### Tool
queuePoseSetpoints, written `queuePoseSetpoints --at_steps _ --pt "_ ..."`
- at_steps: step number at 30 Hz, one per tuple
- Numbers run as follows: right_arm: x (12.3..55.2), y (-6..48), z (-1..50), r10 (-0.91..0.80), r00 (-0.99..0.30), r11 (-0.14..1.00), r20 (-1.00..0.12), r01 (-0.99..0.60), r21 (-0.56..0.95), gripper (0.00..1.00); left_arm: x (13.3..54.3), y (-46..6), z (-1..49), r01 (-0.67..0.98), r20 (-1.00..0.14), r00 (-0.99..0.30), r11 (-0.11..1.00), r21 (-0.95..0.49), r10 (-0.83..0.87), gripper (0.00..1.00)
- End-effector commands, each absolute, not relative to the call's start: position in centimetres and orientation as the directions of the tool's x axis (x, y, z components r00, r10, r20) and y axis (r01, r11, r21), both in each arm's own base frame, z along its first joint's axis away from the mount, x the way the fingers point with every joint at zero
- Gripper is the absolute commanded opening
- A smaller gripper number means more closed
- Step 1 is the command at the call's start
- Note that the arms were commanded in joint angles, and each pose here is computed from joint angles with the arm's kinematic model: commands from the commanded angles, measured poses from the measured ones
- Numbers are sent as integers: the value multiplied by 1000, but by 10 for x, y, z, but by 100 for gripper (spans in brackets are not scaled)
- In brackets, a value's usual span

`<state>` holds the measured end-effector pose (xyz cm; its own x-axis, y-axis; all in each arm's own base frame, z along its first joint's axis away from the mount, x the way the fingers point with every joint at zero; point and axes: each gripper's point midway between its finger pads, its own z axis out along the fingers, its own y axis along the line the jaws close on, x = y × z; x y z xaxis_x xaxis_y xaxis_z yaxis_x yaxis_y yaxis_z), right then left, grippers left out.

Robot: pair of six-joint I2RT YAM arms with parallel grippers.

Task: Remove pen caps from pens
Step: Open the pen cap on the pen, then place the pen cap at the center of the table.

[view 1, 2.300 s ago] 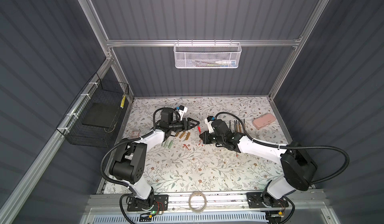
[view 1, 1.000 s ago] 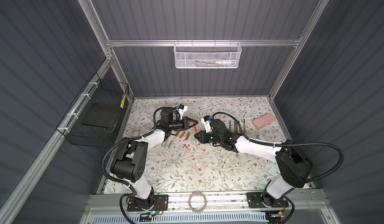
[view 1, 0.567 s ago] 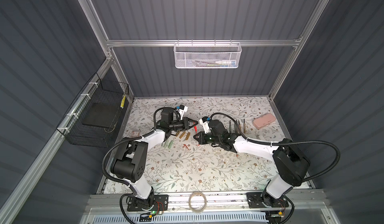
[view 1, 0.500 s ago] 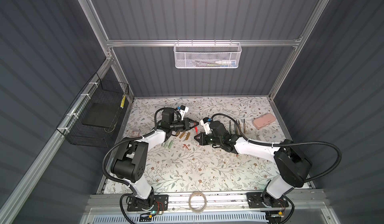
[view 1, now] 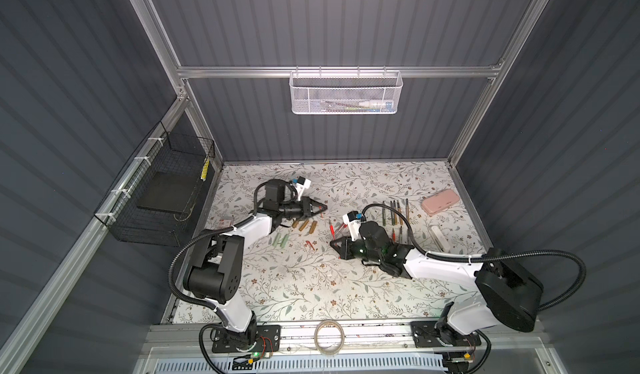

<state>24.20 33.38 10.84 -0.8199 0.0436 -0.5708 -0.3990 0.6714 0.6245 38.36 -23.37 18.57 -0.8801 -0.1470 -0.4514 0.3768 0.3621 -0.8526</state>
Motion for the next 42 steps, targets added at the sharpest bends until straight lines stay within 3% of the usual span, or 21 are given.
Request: queuePoseSetpoints --at_steps 1,8,17,21,29,42 --pt "227 310 69 9 -875 752 -483 -313 581 0 420 -200 218 439 -577 -774 434 -786 -260 0" --pt "229 301 71 23 -868 773 -496 -299 560 0 419 -193 208 398 -555 -797 482 -781 -240 0" --pt "248 257 87 69 -828 858 -556 -235 457 0 351 -177 155 291 -432 -897 617 -731 -89 0" --pt "258 236 93 99 -819 881 -565 -191 432 0 326 -165 123 220 -388 -915 670 -708 -109 0" --pt "270 202 100 148 -807 913 -572 -111 393 0 312 -164 84 100 -298 -931 638 -763 -211 0" --pt "272 172 74 182 -847 943 -500 7 332 0 295 -168 36 78 -265 -950 697 -713 -165 4"
